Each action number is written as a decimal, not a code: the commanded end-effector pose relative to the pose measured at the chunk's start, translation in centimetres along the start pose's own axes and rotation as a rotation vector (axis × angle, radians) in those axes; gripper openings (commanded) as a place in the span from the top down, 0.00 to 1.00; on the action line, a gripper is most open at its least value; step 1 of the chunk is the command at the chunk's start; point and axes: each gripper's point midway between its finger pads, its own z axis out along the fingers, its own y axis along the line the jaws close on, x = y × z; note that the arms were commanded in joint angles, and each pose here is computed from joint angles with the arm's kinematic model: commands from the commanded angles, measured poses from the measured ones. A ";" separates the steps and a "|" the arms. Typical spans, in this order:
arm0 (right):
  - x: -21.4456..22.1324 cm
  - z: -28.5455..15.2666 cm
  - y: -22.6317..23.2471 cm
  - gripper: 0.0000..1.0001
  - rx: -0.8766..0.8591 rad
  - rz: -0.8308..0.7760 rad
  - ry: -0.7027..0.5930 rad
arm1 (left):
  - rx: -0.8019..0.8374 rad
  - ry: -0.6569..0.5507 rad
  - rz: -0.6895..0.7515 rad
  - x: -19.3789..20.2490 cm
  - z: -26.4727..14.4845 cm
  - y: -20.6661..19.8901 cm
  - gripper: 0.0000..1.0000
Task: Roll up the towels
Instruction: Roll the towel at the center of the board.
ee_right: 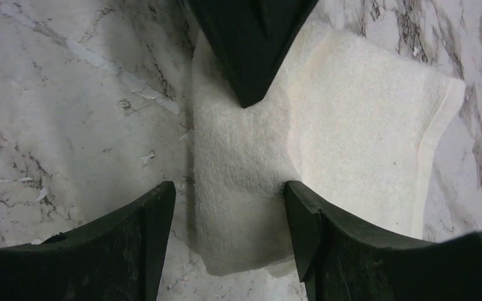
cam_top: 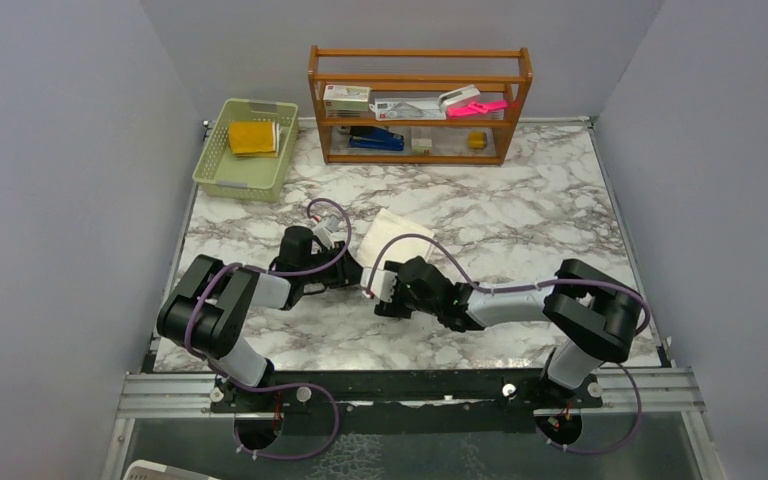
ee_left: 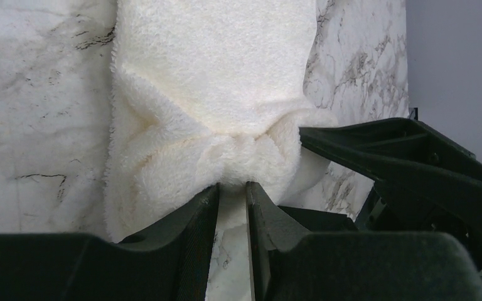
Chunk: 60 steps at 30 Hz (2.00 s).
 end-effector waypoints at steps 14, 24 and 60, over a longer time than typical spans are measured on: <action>5.0 0.7 1.7 0.95 -0.181 0.277 0.269 | -0.145 -0.001 -0.017 -1.5 -1.0 1.0 0.72; 0.9 0.0 2.5 0.99 -0.314 0.494 0.174 | -0.121 -0.132 0.032 -7.9 -5.0 -3.0 0.66; 1.0 -1.8 -1.8 0.99 -0.739 1.504 0.193 | -0.024 -0.118 0.031 -6.4 -5.3 -5.1 0.65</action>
